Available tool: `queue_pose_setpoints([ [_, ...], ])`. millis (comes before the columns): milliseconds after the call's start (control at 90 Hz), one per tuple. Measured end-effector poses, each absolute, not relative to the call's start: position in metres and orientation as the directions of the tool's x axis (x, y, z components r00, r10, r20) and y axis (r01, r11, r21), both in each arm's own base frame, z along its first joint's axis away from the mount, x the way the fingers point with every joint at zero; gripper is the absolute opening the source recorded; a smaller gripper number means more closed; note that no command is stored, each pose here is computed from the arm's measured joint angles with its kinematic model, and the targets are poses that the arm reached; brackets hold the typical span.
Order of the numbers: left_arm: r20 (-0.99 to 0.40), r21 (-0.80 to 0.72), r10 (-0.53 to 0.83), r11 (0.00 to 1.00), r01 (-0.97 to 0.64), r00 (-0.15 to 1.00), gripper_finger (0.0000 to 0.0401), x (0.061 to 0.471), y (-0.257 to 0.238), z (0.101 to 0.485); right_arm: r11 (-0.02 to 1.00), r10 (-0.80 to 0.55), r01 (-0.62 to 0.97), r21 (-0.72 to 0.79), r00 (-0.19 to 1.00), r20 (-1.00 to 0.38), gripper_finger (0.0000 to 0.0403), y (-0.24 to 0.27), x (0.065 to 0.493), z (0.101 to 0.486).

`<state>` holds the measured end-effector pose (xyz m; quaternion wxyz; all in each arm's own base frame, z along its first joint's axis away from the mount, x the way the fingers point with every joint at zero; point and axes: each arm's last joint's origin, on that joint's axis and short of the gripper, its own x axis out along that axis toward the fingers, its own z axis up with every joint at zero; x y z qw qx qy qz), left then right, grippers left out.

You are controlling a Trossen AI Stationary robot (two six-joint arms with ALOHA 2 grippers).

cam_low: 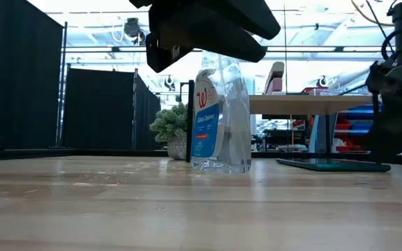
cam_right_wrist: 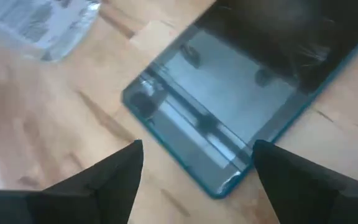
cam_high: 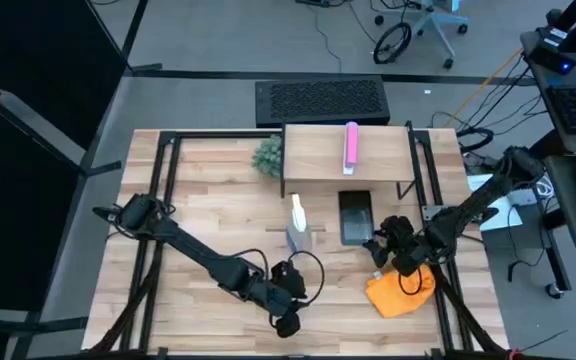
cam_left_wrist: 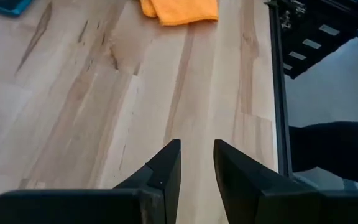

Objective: Apply microfiber cloth
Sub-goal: Wipe the front of the tablet with the orange microfiber cloth, then move the tablet to the bottom of the table

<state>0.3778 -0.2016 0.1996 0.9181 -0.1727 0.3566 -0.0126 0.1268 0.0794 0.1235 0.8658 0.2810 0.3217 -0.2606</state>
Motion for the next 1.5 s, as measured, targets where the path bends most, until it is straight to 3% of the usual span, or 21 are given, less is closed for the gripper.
queue_pose_setpoints([
  [478,-0.655,-0.351,-0.190,0.934,-0.072,0.731,0.0080,0.378,-0.202,0.200,0.933,-0.045,0.260,0.249,0.770,-0.636,0.0286,0.108,0.138,0.176],
  [644,-0.660,-0.374,-0.233,0.927,-0.043,0.714,0.0080,0.376,-0.204,0.201,0.978,-0.040,0.153,0.140,0.801,-0.597,0.0286,0.112,0.145,0.193],
  [800,-0.708,-0.358,-0.226,0.931,-0.064,0.669,0.0080,0.365,-0.205,0.207,0.985,-0.068,0.147,0.089,0.807,-0.586,0.0286,0.109,0.148,0.195],
  [989,-0.766,-0.198,-0.053,0.968,-0.156,0.641,0.0080,0.334,-0.201,0.231,0.980,-0.097,0.180,0.085,0.804,-0.587,0.0286,0.104,0.152,0.195],
  [1278,-0.736,0.031,0.217,0.957,-0.289,0.641,0.0081,0.297,-0.163,0.280,0.965,-0.167,0.252,0.066,0.792,-0.588,0.0286,0.090,0.161,0.195],
  [1500,-0.745,0.099,0.299,0.934,-0.344,0.596,0.0140,0.278,-0.123,0.287,0.950,-0.205,0.302,0.072,0.784,-0.586,0.0286,0.082,0.165,0.195],
])
